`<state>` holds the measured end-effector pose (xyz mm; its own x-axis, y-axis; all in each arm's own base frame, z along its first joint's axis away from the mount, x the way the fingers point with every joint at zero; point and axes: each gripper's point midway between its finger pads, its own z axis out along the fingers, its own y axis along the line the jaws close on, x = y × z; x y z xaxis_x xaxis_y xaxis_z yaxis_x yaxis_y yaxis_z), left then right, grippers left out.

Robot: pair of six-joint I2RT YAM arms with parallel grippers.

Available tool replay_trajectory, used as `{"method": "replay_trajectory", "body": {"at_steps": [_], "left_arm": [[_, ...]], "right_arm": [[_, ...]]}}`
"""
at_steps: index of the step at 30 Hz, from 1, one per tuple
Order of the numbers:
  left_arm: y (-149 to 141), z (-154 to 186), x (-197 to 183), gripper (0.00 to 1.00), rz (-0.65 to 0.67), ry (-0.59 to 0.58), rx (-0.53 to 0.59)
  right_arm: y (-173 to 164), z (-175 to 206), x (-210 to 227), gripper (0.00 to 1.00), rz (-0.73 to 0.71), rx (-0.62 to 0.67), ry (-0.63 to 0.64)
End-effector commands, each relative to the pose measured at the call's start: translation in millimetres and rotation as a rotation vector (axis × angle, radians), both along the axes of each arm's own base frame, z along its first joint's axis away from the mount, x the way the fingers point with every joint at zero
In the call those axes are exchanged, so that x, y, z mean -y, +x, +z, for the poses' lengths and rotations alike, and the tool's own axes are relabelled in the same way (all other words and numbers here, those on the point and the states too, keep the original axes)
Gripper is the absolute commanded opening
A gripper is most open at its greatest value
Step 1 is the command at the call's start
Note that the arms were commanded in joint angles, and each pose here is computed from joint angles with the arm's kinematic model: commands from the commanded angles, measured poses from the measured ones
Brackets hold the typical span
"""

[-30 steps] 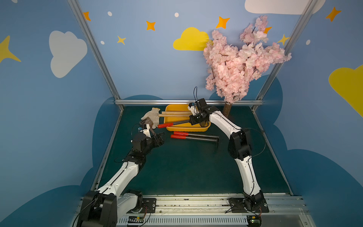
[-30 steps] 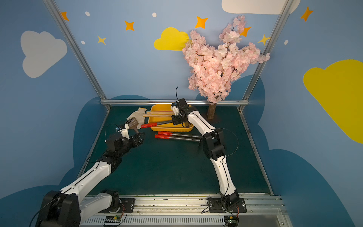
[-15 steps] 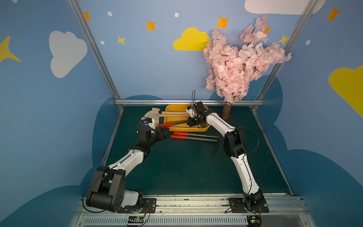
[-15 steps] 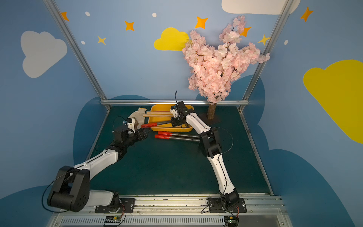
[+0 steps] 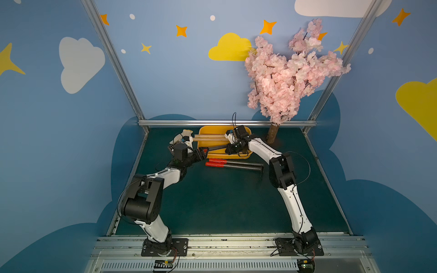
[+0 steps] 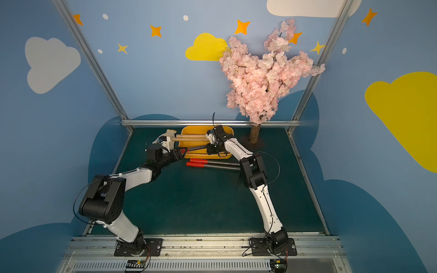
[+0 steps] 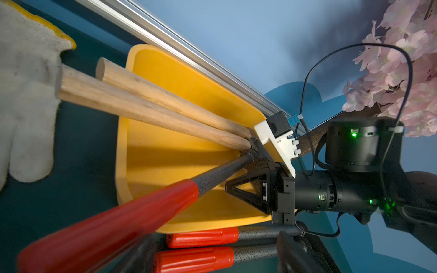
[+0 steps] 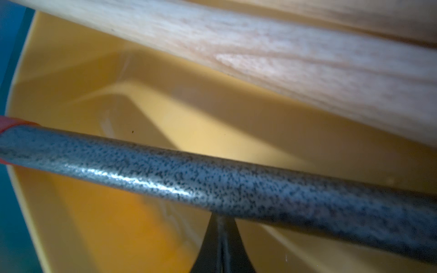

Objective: Put the small hoe into the storage box
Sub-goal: Adjust the hoe in the storage box.

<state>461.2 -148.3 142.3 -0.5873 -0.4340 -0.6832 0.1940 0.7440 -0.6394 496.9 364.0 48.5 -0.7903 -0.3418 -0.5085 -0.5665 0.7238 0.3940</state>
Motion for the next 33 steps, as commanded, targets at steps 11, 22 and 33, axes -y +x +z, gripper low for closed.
{"method": "replay_trajectory", "body": {"at_steps": [11, 22, 33], "left_arm": [[31, -16, 28, 0.79, -0.059, -0.036, 0.020], [52, -33, 30, 0.79, -0.064, -0.020, 0.007], [61, -42, 33, 0.79, -0.072, -0.005, 0.001]], "right_arm": [[-46, 4, -3, 0.06, 0.067, -0.104, 0.000], [-73, 1, 0, 0.05, 0.114, -0.123, -0.013], [-94, -4, -4, 0.05, 0.160, -0.147, -0.023]]}}
